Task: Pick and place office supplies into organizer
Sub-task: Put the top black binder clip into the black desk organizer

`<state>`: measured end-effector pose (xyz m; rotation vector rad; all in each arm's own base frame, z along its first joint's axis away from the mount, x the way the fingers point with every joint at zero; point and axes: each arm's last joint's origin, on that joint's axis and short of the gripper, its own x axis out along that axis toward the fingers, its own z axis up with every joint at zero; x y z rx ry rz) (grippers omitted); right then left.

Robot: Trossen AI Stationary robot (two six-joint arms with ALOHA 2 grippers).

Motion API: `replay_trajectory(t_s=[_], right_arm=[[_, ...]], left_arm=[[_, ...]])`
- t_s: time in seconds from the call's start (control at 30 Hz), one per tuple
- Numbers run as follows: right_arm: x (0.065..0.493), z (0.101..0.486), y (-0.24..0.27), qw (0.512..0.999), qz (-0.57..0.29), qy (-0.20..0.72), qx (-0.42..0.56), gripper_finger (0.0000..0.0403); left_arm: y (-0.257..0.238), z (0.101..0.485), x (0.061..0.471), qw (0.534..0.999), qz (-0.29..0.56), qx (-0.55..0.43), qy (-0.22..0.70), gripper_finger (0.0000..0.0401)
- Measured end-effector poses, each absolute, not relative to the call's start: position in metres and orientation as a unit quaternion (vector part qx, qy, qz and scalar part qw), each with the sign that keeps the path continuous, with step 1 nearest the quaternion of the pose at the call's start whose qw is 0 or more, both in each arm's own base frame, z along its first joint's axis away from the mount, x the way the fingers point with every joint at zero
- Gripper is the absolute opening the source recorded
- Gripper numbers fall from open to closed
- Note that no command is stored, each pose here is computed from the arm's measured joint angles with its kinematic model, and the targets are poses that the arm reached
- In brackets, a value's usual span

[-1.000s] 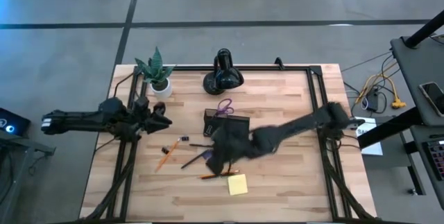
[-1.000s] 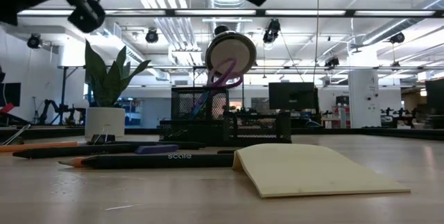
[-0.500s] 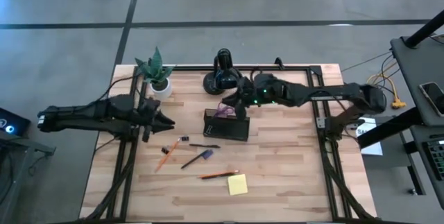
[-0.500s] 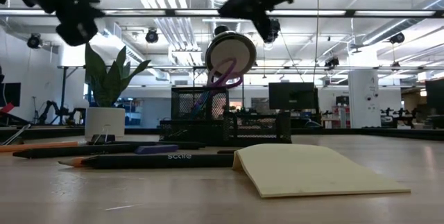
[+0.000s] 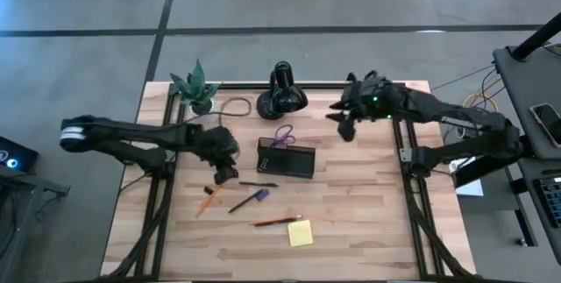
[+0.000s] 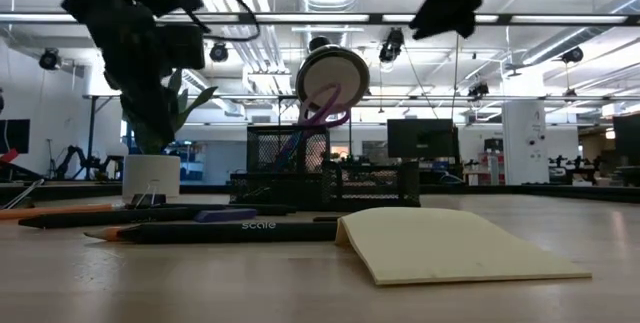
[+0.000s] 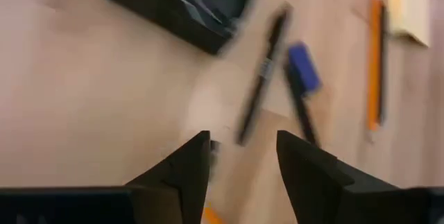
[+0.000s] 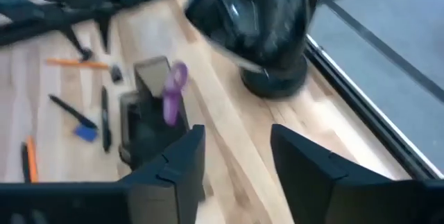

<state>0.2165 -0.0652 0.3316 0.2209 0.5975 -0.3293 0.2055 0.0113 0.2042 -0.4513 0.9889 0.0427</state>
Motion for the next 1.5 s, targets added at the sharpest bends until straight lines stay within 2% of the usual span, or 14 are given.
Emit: replay_trajectory(t_s=[0.27,0.5,0.73,1.0,1.27,1.5], right_arm=[[0.195,0.319,-0.064,0.933,-0.168,0.304,0.094,0.0187],[0.195,0.302,-0.067,0.922,-0.176,0.328,0.105,0.018],[0.198,0.299,-0.071,0.916,-0.201,0.334,0.092,0.0178],[0.198,0.299,-0.072,0.914,-0.213,0.334,0.09,0.0176],[0.198,0.299,-0.072,0.913,-0.219,0.334,0.089,0.0169],[0.198,0.299,-0.072,0.912,-0.223,0.333,0.087,0.0168]], left_arm=[[0.014,0.195,0.216,0.84,0.006,-0.216,0.498,0.0142],[0.03,0.189,0.209,0.842,0.044,-0.19,0.502,0.0141],[0.033,0.175,0.212,0.83,0.012,-0.153,0.536,0.0141],[0.033,0.158,0.217,0.801,0.003,-0.159,0.577,0.0141],[0.032,0.161,0.217,0.805,-0.007,-0.165,0.57,0.014],[0.032,0.155,0.219,0.802,-0.018,-0.176,0.57,0.0098]])
